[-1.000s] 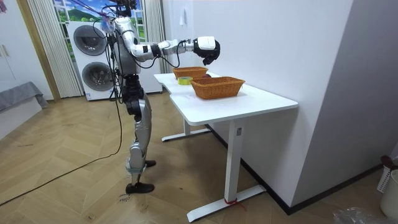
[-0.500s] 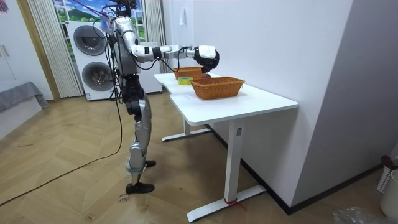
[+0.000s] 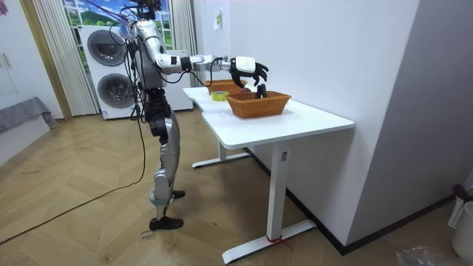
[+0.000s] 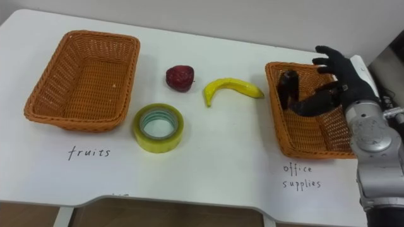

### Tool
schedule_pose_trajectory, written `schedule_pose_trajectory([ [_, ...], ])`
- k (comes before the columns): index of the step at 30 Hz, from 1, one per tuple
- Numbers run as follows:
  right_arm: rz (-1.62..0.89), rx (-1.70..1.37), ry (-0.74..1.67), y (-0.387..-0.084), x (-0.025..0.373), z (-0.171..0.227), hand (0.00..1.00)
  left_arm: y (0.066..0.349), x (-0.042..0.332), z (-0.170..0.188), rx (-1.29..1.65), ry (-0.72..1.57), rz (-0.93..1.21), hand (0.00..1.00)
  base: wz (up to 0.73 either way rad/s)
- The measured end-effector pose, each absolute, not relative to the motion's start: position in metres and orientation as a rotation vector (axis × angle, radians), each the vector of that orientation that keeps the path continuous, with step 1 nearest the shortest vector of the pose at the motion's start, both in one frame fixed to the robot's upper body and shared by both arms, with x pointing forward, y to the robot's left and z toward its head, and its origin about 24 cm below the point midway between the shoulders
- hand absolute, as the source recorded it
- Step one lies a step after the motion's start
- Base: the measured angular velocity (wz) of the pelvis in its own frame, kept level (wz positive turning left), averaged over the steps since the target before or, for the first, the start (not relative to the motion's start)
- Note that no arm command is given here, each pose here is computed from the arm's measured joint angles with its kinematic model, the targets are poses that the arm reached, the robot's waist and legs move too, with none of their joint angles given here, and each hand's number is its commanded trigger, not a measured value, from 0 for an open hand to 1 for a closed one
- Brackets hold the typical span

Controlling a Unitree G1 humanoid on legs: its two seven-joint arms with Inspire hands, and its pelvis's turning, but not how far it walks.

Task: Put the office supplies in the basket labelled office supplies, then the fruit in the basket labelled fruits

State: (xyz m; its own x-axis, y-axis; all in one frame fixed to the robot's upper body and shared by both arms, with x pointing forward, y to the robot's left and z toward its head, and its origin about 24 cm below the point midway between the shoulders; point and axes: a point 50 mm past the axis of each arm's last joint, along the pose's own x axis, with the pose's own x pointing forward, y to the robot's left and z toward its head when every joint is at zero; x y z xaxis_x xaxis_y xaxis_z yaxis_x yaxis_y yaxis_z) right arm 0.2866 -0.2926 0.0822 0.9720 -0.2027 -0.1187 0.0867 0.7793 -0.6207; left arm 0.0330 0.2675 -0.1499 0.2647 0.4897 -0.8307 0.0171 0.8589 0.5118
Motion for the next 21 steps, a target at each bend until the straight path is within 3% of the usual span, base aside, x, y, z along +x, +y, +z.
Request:
schedule_pose_trajectory([
  [21,-0.119,-0.678,0.173,-0.2835,0.2821,0.0799,0.00,0.2691,0.0332,-0.1490,0.506,1.271,0.329,0.00,0.00],
])
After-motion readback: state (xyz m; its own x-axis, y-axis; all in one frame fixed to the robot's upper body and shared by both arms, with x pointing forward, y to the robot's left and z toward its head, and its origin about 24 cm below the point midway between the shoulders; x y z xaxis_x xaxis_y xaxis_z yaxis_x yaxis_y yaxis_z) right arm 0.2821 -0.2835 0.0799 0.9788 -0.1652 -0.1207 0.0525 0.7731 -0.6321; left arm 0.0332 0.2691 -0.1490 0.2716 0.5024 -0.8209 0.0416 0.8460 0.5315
